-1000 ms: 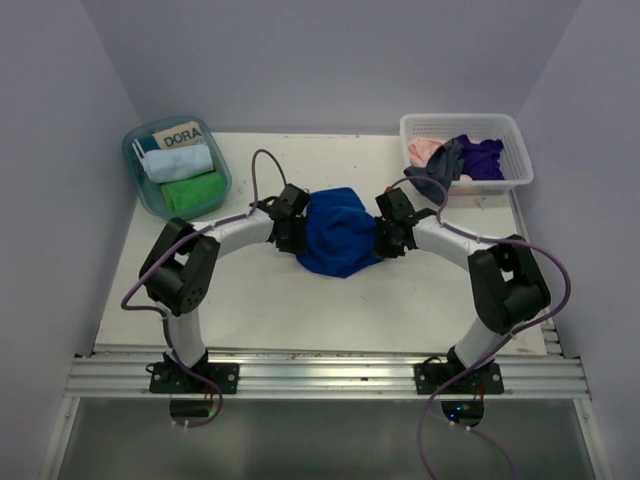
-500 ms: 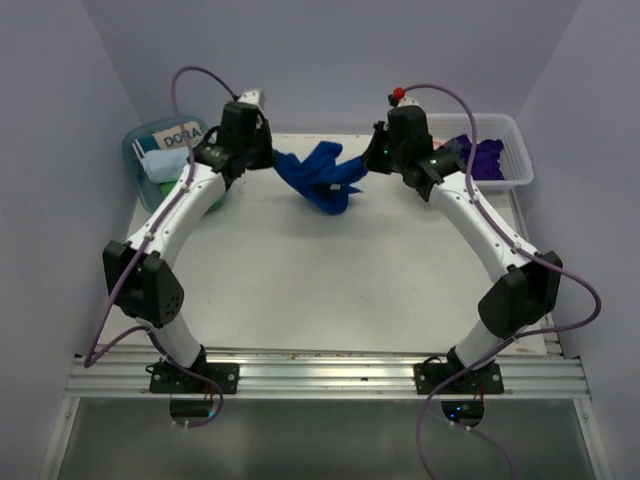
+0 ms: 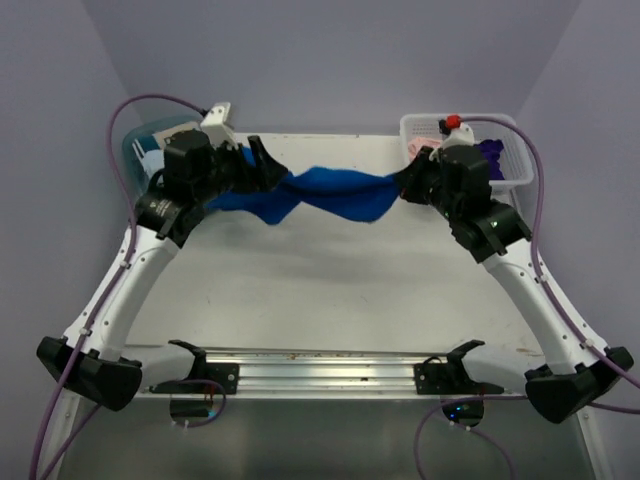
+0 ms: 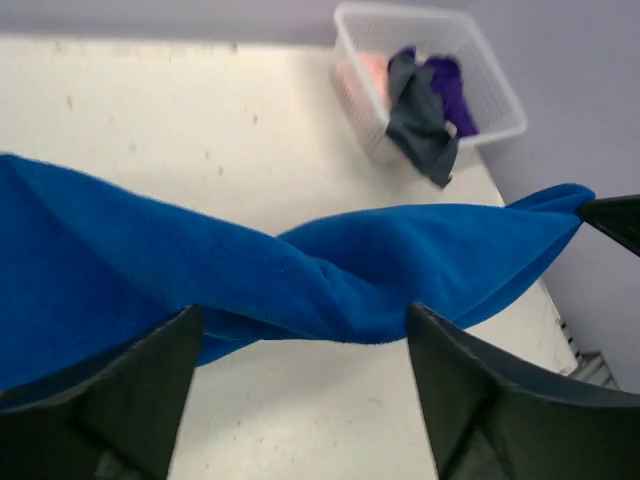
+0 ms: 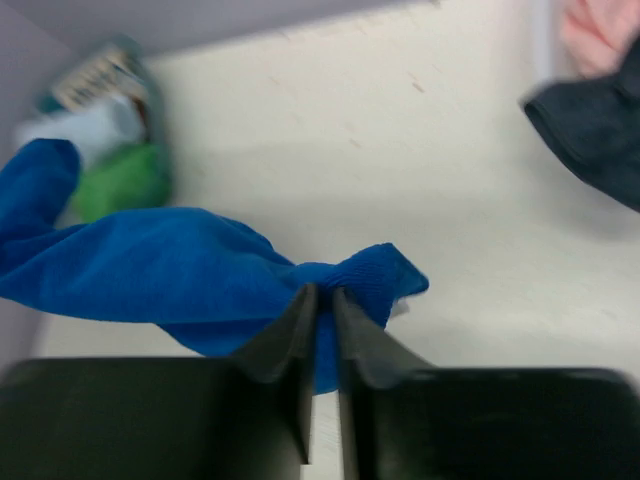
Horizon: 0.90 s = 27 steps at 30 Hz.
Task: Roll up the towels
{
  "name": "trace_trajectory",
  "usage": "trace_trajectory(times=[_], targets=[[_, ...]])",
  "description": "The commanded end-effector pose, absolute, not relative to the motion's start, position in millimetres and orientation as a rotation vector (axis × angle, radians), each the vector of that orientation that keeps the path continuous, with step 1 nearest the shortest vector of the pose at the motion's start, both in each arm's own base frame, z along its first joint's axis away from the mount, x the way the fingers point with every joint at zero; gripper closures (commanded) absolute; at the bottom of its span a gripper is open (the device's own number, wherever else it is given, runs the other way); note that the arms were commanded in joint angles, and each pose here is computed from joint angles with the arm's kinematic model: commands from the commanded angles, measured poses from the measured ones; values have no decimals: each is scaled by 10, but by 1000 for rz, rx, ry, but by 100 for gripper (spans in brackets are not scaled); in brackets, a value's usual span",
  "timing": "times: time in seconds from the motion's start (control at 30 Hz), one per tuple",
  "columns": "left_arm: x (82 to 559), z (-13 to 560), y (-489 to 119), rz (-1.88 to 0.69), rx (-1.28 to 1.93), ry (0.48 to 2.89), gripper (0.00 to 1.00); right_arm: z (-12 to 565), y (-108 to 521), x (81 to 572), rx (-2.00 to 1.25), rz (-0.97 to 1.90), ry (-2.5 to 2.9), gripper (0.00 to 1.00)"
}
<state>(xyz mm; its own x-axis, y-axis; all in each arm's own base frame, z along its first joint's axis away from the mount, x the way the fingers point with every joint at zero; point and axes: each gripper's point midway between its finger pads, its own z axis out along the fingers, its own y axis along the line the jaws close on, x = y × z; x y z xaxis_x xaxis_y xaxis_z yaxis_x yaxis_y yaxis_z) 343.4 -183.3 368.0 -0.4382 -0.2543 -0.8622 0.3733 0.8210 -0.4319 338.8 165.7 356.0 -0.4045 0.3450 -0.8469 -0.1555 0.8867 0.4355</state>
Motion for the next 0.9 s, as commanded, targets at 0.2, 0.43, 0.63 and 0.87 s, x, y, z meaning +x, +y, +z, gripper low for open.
trace_trajectory(times=[0.2,0.43,0.63,0.87], targets=[[3459,2257,-1676,-501,12,2270,16,1668,734,2927,333,0,2367,51],[3596,1583,-1272,-210,-158,2457,38,1512,972,2907,303,125,2450,57],[3719,1268,-1140,-159,-237,2503,34,1141,1191,2721,277,220,2563,54],[4117,941,-1128,-127,-324,2526,38,895,1351,2615,241,215,2620,45]])
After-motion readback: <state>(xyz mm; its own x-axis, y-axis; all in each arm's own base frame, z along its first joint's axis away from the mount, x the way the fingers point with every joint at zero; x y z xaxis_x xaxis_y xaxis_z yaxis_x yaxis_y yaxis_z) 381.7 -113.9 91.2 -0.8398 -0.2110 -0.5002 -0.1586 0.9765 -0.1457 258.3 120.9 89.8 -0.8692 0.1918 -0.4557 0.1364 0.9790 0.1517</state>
